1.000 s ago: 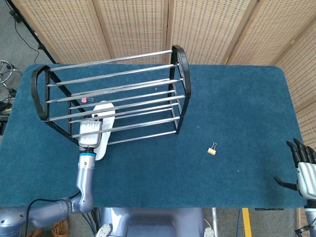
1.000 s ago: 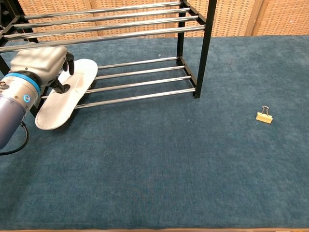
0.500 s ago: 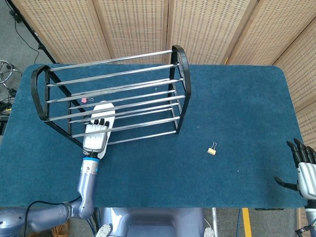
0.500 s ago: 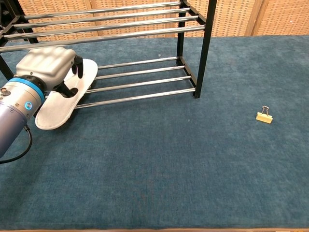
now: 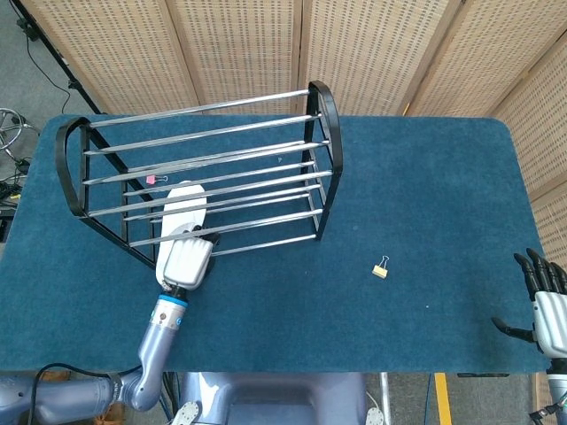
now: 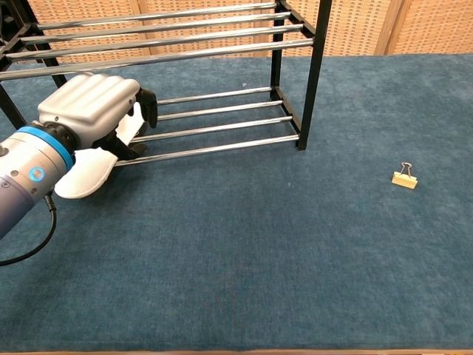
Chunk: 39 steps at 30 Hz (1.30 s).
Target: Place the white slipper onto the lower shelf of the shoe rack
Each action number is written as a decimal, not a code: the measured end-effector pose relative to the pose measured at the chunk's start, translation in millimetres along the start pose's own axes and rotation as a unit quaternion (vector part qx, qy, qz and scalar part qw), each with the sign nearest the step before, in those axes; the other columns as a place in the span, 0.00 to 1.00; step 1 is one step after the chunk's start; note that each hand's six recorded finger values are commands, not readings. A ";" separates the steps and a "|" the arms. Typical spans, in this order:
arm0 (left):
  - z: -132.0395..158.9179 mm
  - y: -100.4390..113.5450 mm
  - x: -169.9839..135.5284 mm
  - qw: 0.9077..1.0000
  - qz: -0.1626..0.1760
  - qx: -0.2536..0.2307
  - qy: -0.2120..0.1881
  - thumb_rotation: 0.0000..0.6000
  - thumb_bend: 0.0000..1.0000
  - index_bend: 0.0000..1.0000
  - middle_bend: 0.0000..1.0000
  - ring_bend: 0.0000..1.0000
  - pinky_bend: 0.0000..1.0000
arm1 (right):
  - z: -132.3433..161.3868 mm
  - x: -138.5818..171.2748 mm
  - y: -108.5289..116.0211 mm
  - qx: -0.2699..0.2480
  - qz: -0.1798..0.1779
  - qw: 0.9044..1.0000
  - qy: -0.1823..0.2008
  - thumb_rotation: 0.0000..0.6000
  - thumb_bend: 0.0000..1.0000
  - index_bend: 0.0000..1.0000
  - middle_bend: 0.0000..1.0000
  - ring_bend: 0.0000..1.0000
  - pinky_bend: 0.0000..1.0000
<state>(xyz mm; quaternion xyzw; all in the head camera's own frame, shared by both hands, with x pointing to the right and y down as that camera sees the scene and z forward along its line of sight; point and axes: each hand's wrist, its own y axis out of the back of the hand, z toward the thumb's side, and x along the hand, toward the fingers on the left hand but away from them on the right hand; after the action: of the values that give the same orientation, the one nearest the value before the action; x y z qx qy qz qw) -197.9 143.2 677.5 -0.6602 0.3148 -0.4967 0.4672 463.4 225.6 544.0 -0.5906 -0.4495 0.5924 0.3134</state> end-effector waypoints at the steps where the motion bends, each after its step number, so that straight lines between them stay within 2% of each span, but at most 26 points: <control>1: 1.4 1.5 -1.8 1.000 0.001 -0.004 -0.011 1.00 0.29 0.48 0.40 0.37 0.60 | 0.3 0.0 -0.4 0.001 0.000 1.000 0.000 1.00 0.00 0.00 0.00 0.00 0.00; 8: 7.6 5.3 -12.3 0.996 -0.006 -0.018 -0.090 1.00 0.29 0.47 0.38 0.36 0.56 | 2.1 0.3 -1.3 0.003 0.001 1.000 0.002 1.00 0.00 0.00 0.00 0.00 0.00; 12: 7.4 5.4 -19.2 0.990 -0.016 -0.053 -0.127 1.00 0.28 0.47 0.36 0.31 0.51 | 2.4 0.7 -1.6 0.005 0.001 1.000 0.002 1.00 0.00 0.00 0.00 0.00 0.00; 18: 4.9 13.2 -40.7 0.970 -0.022 -0.116 -0.211 1.00 0.28 0.47 0.35 0.28 0.48 | 3.7 1.1 -2.3 0.008 0.002 1.000 0.003 1.00 0.00 0.00 0.00 0.00 0.00; 22: -10.3 24.4 -64.6 0.955 -0.019 -0.139 -0.260 1.00 0.28 0.47 0.35 0.28 0.48 | 6.0 1.9 -4.0 0.011 0.003 1.000 0.006 1.00 0.00 0.00 0.00 0.00 0.00; 26: -35.6 31.3 -87.7 0.949 -0.025 -0.162 -0.270 1.00 0.27 0.42 0.31 0.26 0.44 | 9.9 2.6 -6.8 0.014 0.006 1.000 0.011 1.00 0.00 0.00 0.00 0.00 0.00; 31: -75.3 41.5 -128.6 0.946 -0.045 -0.174 -0.271 1.00 0.26 0.36 0.26 0.21 0.37 | 14.0 4.1 -9.5 0.018 0.009 1.000 0.016 1.00 0.00 0.00 0.00 0.00 0.00; 39: -137.0 68.0 -184.6 0.963 -0.027 -0.155 -0.217 1.00 0.26 0.36 0.26 0.20 0.37 | 16.2 6.3 -7.9 0.017 0.006 1.000 0.019 1.00 0.00 0.00 0.00 0.00 0.00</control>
<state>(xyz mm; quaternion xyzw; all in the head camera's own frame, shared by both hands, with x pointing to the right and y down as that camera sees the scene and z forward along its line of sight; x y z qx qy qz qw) -381.7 239.1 557.1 -0.8246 0.2610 -0.2994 0.4027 445.6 231.8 546.8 -0.5986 -0.4298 0.5906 0.3288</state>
